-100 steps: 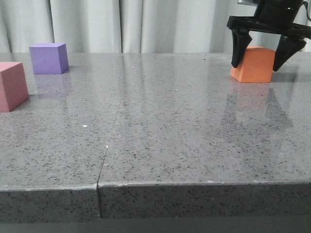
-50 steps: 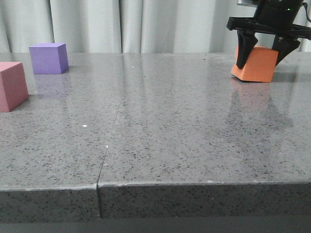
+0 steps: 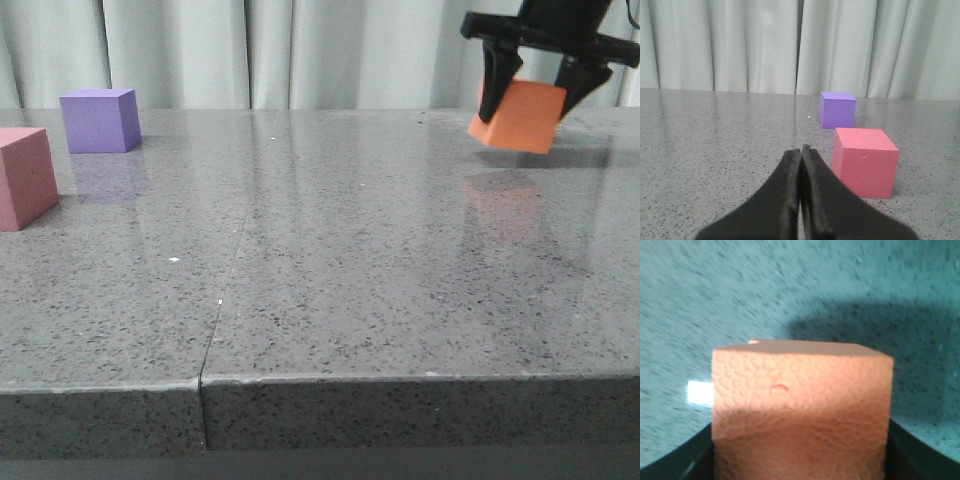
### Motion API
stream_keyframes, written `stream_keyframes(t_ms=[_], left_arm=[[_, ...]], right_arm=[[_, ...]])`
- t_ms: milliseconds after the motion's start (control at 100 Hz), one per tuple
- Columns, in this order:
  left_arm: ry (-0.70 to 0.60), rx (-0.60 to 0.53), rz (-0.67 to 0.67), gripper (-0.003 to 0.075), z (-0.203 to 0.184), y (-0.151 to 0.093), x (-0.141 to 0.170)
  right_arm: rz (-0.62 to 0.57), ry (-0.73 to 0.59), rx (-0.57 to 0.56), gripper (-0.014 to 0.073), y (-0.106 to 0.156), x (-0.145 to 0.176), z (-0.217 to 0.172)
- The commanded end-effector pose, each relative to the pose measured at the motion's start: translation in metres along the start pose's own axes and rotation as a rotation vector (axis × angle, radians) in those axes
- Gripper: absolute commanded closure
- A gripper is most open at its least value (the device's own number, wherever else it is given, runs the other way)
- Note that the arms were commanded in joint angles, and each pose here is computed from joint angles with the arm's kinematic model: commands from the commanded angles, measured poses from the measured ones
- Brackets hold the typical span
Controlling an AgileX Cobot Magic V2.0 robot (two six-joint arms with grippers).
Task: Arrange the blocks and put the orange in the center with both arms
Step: 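Lift the orange cube with the right gripper and carry it toward table center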
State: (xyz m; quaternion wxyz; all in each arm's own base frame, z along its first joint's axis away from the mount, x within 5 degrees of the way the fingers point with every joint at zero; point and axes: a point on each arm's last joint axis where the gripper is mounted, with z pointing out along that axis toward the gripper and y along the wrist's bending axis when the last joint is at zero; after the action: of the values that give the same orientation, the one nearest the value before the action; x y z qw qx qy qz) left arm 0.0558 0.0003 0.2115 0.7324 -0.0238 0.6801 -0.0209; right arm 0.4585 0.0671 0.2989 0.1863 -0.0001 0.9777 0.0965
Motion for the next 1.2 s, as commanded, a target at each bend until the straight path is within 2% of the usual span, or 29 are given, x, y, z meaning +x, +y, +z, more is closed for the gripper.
stream_keyframes(t_ms=[0, 220, 420, 610, 800, 1020, 1190], left_arm=[[-0.07, -0.001, -0.009, 0.0741, -0.001, 0.001, 0.004], [-0.07, -0.001, -0.009, 0.0741, -0.001, 0.001, 0.004], [-0.07, -0.001, -0.009, 0.0741, -0.001, 0.001, 0.004], [-0.07, -0.001, -0.009, 0.0741, -0.001, 0.001, 0.004], [-0.07, -0.001, -0.009, 0.0741, -0.001, 0.001, 0.004], [-0.07, -0.001, -0.009, 0.0741, -0.001, 0.001, 0.004], [-0.07, -0.001, -0.009, 0.0741, -0.001, 0.001, 0.004]], right_arm=[[-0.003, -0.037, -0.036, 0.0246, 0.02, 0.002, -0.047], [0.015, -0.076, -0.022, 0.0246, 0.067, 0.009, -0.058], [-0.036, -0.049, -0.077, 0.0246, 0.122, 0.029, -0.055], [-0.025, -0.062, -0.103, 0.0246, 0.157, 0.041, -0.044], [-0.033, -0.038, -0.112, 0.0246, 0.175, 0.046, -0.022], [-0.032, 0.007, -0.088, 0.0246, 0.174, 0.048, -0.003], [-0.032, 0.009, -0.087, 0.0242, 0.174, 0.048, -0.003]])
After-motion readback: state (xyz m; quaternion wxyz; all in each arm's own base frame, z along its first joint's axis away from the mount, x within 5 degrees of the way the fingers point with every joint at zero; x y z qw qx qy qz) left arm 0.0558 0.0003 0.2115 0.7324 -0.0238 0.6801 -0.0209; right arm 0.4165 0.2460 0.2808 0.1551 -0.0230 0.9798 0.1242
